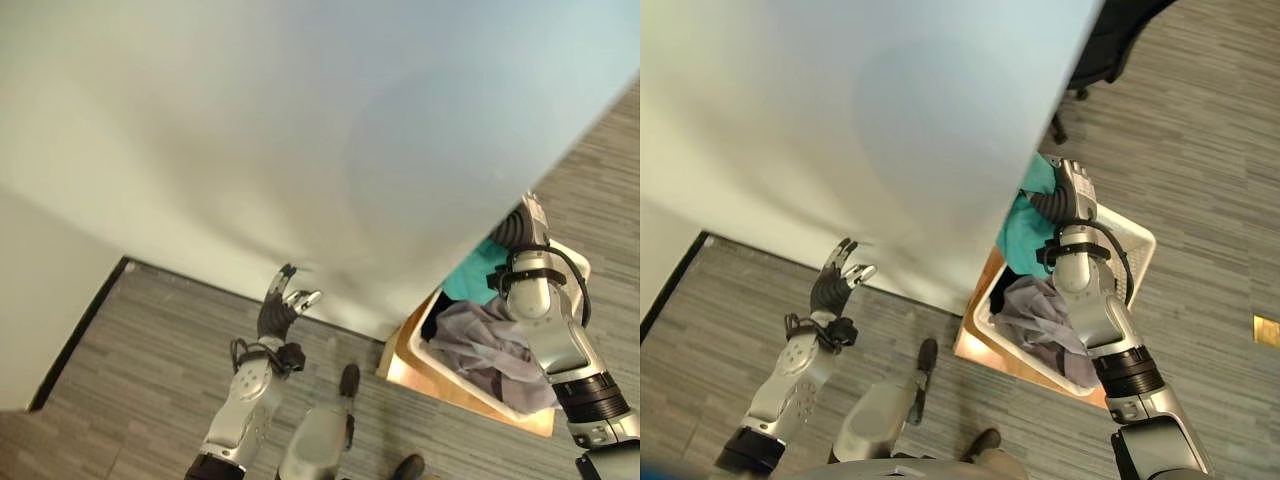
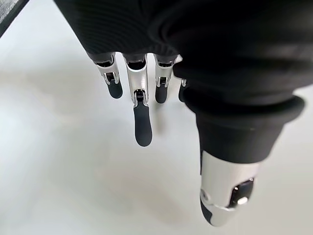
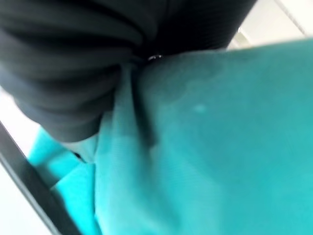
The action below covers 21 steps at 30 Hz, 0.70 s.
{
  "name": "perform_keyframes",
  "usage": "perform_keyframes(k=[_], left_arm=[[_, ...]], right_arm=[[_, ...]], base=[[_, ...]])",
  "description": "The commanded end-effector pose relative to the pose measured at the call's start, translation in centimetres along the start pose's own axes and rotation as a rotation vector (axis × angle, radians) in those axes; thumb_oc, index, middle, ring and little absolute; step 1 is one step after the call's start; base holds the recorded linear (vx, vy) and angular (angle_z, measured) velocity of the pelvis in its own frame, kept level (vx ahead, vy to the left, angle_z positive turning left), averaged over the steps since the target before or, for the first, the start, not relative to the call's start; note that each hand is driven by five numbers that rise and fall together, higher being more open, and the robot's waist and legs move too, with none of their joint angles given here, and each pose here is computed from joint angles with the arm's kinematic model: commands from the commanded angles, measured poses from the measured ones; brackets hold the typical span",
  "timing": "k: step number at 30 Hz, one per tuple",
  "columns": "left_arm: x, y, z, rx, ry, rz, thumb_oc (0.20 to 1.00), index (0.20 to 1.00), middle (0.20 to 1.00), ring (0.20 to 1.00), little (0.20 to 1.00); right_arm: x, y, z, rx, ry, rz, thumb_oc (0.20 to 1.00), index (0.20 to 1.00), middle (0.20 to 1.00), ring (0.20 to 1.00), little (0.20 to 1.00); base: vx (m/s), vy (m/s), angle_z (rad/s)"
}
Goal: Pick up bed clothes into laundry basket.
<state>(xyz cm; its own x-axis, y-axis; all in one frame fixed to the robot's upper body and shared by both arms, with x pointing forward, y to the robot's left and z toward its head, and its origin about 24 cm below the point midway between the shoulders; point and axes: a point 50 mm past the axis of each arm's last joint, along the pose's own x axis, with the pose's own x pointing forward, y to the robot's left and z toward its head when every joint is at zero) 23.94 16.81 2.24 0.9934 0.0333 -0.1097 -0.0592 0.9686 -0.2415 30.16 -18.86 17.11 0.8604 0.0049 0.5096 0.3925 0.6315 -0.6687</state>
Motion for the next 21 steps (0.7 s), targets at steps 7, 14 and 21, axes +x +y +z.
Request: perform_keyframes(k=[7, 14, 21], left_arm=[[0.2, -3.1, -0.2, 0.006, -0.028, -0.111, 1.000, 1.000, 1.000, 1.000, 1.000], [0.4, -3.9, -0.1, 0.007, -0.043, -0.125, 1.000, 1.000, 1.000, 1.000, 1.000], [0.8, -4.5, -0.4, 0.032, -0.043, -0.132, 1.000, 1.000, 1.000, 1.000, 1.000]], right_arm=[[-1.8, -1.1, -1.5, -0.078, 0.003, -0.032, 0.200, 0.200, 0.200, 0.200, 0.200], [-5.5, 0.7, -4.9, -0.067, 0.192, 0.051, 0.200, 0.200, 0.200, 0.200, 0.200], [-9.0, 3.1, -9.1, -0.133, 0.408, 0.168, 0.200, 0.200, 0.200, 0.200, 0.200]], base=[[0.01, -0.009, -0.12], [0.00, 0.000, 0.00], [-0.02, -0.009, -0.04]])
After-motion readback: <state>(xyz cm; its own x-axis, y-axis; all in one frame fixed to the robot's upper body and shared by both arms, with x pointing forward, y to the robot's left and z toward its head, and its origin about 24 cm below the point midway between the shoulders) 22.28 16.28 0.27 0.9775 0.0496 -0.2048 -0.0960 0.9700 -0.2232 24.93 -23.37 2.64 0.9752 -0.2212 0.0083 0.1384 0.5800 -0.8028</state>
